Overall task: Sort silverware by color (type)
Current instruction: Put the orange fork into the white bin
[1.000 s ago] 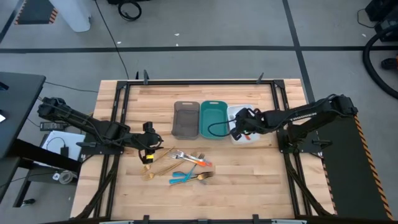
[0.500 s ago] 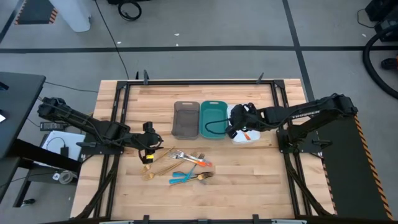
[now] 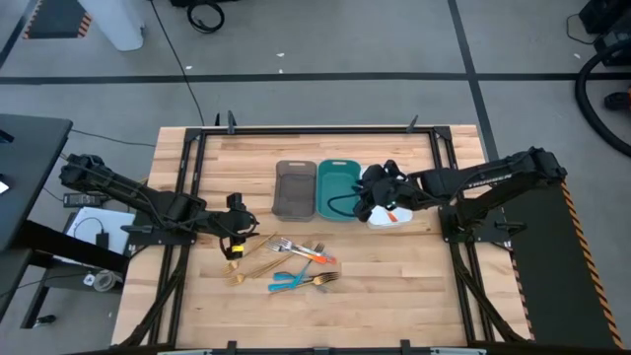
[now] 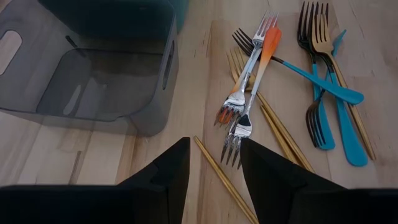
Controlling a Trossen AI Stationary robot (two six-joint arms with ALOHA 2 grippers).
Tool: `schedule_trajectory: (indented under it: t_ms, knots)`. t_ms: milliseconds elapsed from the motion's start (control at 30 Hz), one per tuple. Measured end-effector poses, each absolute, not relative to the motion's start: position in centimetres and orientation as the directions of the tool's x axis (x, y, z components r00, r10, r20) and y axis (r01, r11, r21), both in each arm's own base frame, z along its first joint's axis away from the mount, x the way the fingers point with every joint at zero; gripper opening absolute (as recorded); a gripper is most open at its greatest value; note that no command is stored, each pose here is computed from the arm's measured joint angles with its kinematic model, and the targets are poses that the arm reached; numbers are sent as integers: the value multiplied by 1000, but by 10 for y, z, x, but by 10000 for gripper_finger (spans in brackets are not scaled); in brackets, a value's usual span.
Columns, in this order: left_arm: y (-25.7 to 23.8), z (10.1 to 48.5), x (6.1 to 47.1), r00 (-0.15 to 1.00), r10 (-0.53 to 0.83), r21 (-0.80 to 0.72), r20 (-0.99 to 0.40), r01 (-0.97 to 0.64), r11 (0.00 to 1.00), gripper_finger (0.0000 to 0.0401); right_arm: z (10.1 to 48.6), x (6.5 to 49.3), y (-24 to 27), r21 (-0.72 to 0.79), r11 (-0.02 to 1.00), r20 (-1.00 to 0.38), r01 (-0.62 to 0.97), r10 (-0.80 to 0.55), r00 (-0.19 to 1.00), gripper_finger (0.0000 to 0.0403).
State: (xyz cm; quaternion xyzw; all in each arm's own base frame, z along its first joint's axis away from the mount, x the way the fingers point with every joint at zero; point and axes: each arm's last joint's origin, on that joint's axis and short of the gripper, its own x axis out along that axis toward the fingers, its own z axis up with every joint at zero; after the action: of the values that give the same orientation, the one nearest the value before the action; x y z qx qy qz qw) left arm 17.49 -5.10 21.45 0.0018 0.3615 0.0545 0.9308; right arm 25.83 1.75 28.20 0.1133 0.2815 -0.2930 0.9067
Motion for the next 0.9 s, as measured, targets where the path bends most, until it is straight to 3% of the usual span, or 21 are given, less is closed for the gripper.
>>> schedule_trajectory:
  t_ms: [633, 900]
  knots:
    - [-51, 215, 175, 735, 103, 42, -670, -101, 994, 151, 310, 274, 41, 67, 934, -374, 352, -303, 876, 99]
    - [-51, 215, 176, 739, 101, 39, -666, -101, 994, 151, 323, 280, 44, 102, 976, -262, 191, -159, 952, 99]
